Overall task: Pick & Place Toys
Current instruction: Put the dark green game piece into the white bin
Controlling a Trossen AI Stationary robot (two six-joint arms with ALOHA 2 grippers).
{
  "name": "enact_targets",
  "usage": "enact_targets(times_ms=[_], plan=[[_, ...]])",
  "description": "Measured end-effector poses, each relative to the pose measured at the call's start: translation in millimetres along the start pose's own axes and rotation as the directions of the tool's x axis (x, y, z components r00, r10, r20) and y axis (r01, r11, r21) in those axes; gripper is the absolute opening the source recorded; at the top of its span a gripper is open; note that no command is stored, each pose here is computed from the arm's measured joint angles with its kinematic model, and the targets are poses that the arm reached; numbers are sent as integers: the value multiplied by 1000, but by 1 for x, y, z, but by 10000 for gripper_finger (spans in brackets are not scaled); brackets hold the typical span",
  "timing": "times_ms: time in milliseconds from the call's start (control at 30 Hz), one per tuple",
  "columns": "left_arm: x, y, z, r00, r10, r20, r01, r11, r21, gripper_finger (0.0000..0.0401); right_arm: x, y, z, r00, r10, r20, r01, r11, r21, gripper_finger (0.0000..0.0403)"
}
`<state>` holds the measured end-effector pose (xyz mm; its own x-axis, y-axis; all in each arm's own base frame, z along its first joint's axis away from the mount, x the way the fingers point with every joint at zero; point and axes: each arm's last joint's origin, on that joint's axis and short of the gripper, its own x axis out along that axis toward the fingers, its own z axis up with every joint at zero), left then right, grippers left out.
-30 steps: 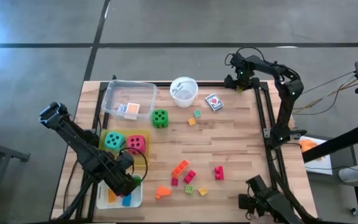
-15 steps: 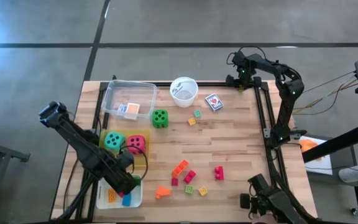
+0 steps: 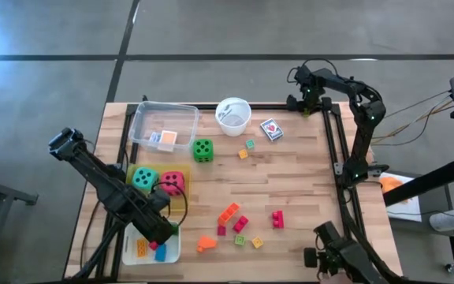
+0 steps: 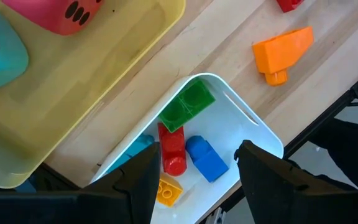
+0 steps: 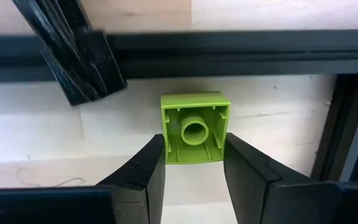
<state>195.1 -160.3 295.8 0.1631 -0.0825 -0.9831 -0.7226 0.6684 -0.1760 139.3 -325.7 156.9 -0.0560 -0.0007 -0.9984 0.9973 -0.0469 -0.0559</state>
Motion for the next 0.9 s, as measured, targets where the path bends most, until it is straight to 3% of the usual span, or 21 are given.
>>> enact_targets(times_ms=[600, 900], plan=[[0, 1, 16, 1000, 5, 24, -6, 999, 54, 203, -43, 9, -34, 997, 39, 65, -22, 970, -242, 121], [1, 5, 31, 998, 24, 56, -27, 998, 50, 203, -46, 21, -45, 997, 45, 69, -22, 951, -307, 121]])
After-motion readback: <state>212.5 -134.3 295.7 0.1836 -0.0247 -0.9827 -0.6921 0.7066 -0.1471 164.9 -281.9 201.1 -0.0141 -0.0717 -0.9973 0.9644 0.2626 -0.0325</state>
